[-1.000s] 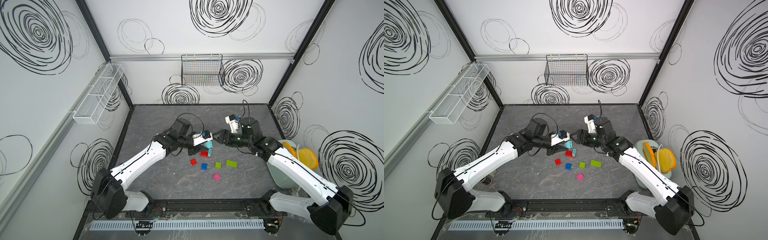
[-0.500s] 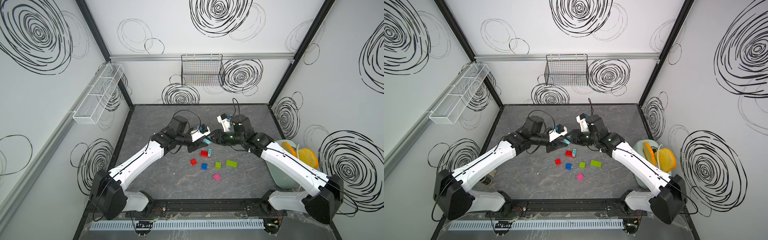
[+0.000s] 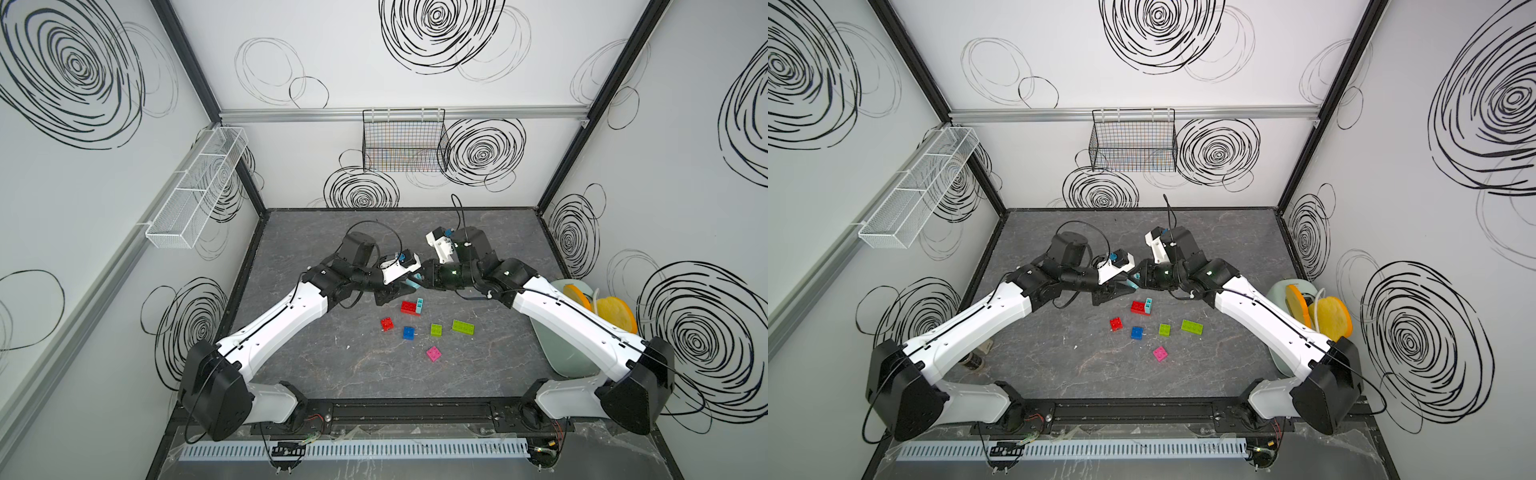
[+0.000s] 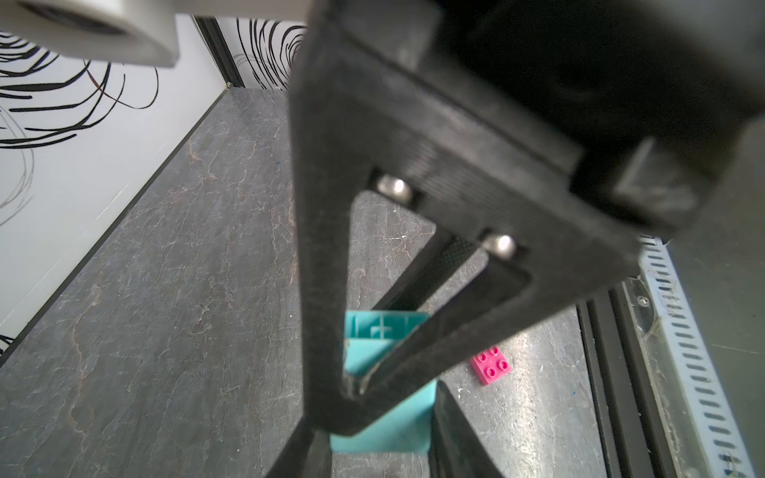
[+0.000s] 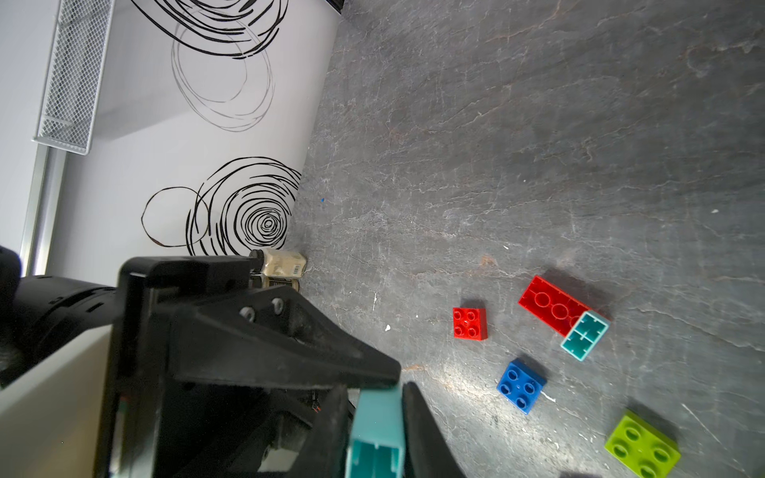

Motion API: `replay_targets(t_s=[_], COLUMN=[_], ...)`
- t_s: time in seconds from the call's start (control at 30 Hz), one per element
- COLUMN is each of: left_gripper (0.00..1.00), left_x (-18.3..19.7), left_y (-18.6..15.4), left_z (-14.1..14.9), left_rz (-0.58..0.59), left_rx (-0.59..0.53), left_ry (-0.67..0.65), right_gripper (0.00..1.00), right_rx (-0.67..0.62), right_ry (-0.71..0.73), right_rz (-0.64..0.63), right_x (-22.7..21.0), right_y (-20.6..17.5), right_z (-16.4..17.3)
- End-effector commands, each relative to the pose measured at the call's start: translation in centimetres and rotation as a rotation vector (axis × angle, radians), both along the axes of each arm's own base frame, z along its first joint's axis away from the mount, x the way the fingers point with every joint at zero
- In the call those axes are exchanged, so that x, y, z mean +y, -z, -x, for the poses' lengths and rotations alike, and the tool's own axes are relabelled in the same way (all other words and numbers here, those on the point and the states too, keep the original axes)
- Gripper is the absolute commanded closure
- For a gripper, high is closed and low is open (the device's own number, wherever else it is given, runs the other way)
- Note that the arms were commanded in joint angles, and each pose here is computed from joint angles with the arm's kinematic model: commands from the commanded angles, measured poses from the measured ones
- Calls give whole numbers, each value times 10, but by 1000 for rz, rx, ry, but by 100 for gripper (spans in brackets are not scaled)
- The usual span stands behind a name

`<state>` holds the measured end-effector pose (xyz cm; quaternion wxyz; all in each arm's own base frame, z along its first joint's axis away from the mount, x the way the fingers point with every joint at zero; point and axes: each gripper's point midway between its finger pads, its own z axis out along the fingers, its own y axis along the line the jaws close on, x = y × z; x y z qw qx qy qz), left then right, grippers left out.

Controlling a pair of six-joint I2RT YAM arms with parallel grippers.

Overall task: Assemble a giraffe with lego
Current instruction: Assemble the lego brick with the lego brick.

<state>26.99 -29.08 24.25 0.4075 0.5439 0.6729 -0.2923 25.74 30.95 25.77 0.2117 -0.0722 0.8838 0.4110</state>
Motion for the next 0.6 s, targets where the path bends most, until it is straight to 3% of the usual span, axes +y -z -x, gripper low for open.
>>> replay_targets(t_s=[0.0,0.17,0.23,0.33,0.37,0.4,0.57], left_gripper=[77,77,72,33,7,2,2], left_x=[2,3,4,10,15,22,65], left_y=[-12,-10,-7,-5,-5,-6,-1], left_z=[-3,-2,-2,-5,-6,-9,-22], left_rz=[26,17,5,8,7,2,3], left_rx=[-60,-60,-71,-65,-63,-73,-92], left_ry=[-7,-4,-8,-42,-58,-81,-218], right_gripper=[80,94,100,100,100,100,100], right_rx=[-11,5,2,16,23,17,31], right_ry=[-10,-16,-6,25,42,63,203], right_rz=[26,36,43,69,79,89,194], right_x=[-2,0,0,-3,-4,-5,-9], right_y=[-4,-3,-3,3,5,5,31], right_z=[4,5,3,-1,-2,-5,-24])
